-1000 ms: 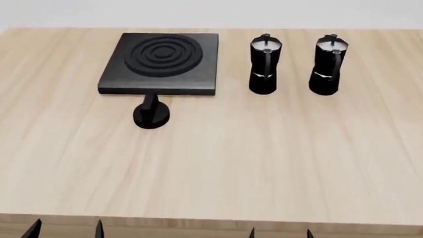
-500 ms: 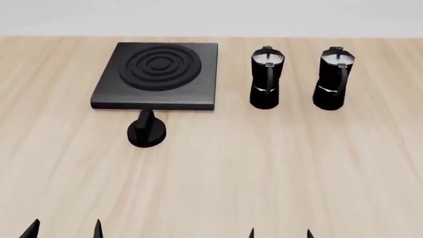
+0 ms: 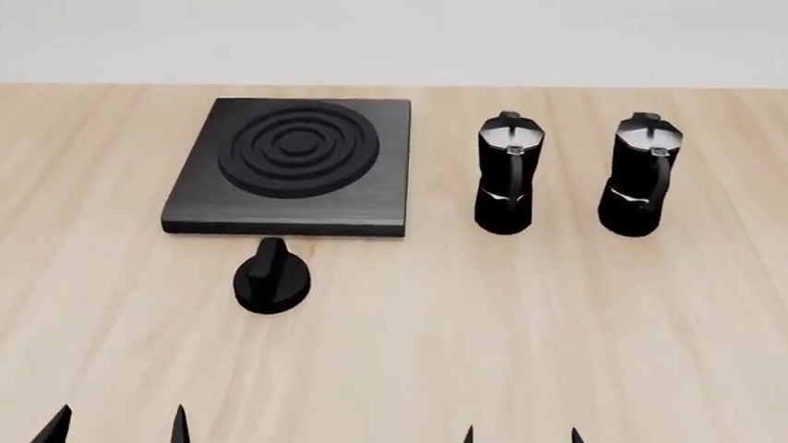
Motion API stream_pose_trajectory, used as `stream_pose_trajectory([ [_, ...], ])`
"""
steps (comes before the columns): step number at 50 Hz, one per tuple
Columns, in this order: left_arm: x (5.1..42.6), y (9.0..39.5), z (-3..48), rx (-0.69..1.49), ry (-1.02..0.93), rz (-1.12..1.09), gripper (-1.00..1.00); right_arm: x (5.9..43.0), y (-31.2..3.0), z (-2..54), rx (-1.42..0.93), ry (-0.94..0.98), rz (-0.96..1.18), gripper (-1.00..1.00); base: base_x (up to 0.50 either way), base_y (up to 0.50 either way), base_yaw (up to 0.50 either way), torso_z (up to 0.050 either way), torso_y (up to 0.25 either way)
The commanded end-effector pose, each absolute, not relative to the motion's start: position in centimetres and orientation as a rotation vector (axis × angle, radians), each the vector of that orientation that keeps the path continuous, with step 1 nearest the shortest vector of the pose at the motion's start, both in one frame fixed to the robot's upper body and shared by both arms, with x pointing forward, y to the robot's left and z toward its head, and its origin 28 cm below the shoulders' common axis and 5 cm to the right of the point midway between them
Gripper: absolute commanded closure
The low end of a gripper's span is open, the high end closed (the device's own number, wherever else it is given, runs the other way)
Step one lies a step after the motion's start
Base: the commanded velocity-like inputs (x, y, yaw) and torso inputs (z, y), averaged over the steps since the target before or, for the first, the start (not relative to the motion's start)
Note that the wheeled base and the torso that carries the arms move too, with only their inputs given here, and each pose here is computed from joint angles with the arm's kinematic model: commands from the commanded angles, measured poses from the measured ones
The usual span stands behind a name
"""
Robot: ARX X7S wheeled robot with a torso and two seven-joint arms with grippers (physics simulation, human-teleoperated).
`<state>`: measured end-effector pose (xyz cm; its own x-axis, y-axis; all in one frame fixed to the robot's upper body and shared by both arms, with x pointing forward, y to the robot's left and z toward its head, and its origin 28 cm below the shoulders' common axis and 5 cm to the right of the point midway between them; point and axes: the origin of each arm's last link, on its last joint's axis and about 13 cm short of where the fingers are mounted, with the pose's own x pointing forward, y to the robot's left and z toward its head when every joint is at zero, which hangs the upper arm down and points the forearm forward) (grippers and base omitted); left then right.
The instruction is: Put the right moka pot on the stove.
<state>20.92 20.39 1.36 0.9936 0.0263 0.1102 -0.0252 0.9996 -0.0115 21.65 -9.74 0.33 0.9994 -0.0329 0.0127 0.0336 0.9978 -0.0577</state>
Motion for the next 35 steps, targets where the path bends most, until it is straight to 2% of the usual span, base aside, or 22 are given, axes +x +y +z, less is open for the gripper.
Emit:
stream_pose_trajectory([
  [1,20.66,20.4,1.56,-0.01,-0.119,0.022,-1.0,21.71,-9.78,0.26,-0.057,-0.009,-0.037,-1.0,0.2,0.08,0.0,0.0,0.0],
  [35,21.04,20.28,0.86,0.01,-0.099,0.038,-1.0,21.89,-9.83,0.22,-0.048,0.001,-0.035,-1.0,0.2,0.02,0.0,0.0,0.0],
])
